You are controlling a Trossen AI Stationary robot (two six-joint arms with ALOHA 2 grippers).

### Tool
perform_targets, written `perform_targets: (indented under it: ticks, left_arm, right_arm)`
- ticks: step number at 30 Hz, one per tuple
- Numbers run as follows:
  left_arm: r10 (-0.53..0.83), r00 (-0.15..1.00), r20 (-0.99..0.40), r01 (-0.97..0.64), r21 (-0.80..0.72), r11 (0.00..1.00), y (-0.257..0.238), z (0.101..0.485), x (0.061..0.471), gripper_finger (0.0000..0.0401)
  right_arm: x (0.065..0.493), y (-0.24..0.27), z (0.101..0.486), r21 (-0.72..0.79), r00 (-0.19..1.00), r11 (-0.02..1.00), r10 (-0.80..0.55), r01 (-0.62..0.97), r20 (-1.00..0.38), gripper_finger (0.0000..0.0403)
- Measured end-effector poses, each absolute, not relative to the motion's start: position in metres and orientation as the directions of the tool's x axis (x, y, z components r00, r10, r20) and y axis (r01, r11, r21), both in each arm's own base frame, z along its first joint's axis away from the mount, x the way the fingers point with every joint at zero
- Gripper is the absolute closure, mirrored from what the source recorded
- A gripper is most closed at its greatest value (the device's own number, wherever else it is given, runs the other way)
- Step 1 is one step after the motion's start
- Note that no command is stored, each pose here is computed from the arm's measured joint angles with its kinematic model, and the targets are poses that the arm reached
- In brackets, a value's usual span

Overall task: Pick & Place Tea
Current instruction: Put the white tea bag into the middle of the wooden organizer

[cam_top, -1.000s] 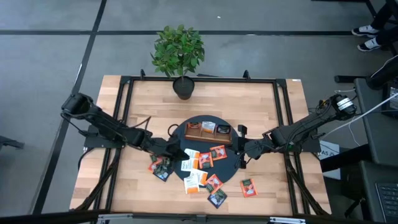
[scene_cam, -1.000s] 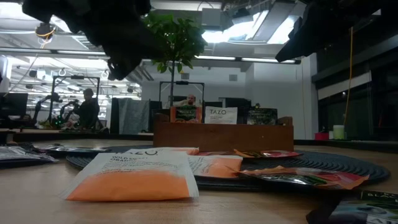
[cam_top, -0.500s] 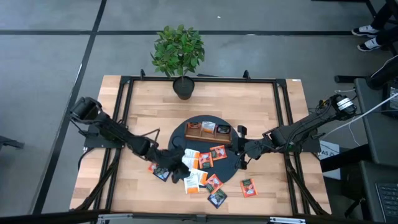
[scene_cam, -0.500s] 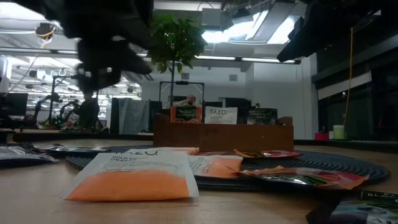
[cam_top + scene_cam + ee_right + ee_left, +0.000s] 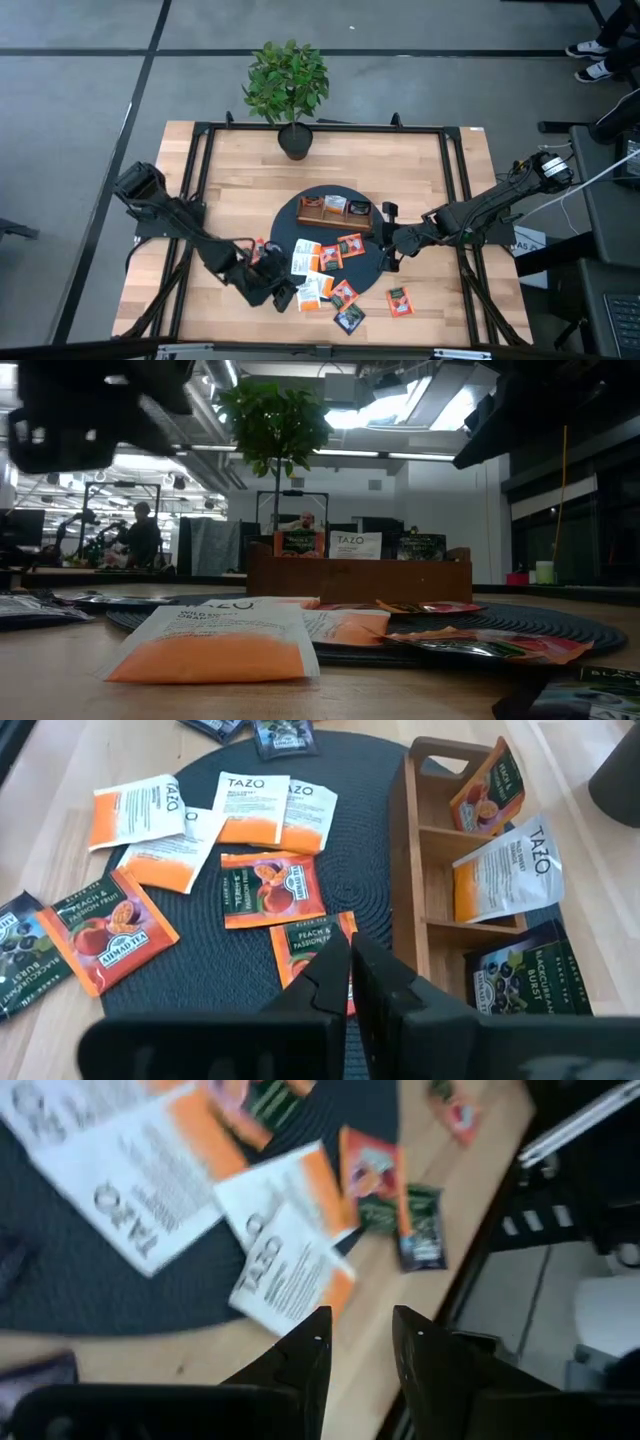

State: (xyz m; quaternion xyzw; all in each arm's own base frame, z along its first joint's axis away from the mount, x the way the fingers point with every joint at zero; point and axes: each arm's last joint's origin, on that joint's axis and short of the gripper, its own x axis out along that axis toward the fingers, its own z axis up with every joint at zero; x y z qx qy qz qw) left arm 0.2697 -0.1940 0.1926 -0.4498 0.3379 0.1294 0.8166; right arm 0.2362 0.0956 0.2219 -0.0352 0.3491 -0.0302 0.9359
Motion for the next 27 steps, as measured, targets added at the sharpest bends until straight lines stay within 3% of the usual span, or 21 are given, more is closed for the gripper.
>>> perform_targets:
  ticks: [17, 27]
  left_arm:
    - [-0.065, 0.671, -0.739, -0.591, -0.586, 0.555, -0.208, 0.156, 0.281, 0.0295]
    - [-0.001, 0.649, -0.760, -0.672, -0.575, 0.466, -0.204, 0.153, 0.278, 0.0246]
  right_arm:
    - [0.235, 0.096, 0.221, -0.086, 0.746, 0.996, -0.075, 0.023, -0.661, 0.0383]
    - [0.235, 0.096, 0.221, -0.071, 0.742, 0.997, -0.052, 0.006, -0.668, 0.0383]
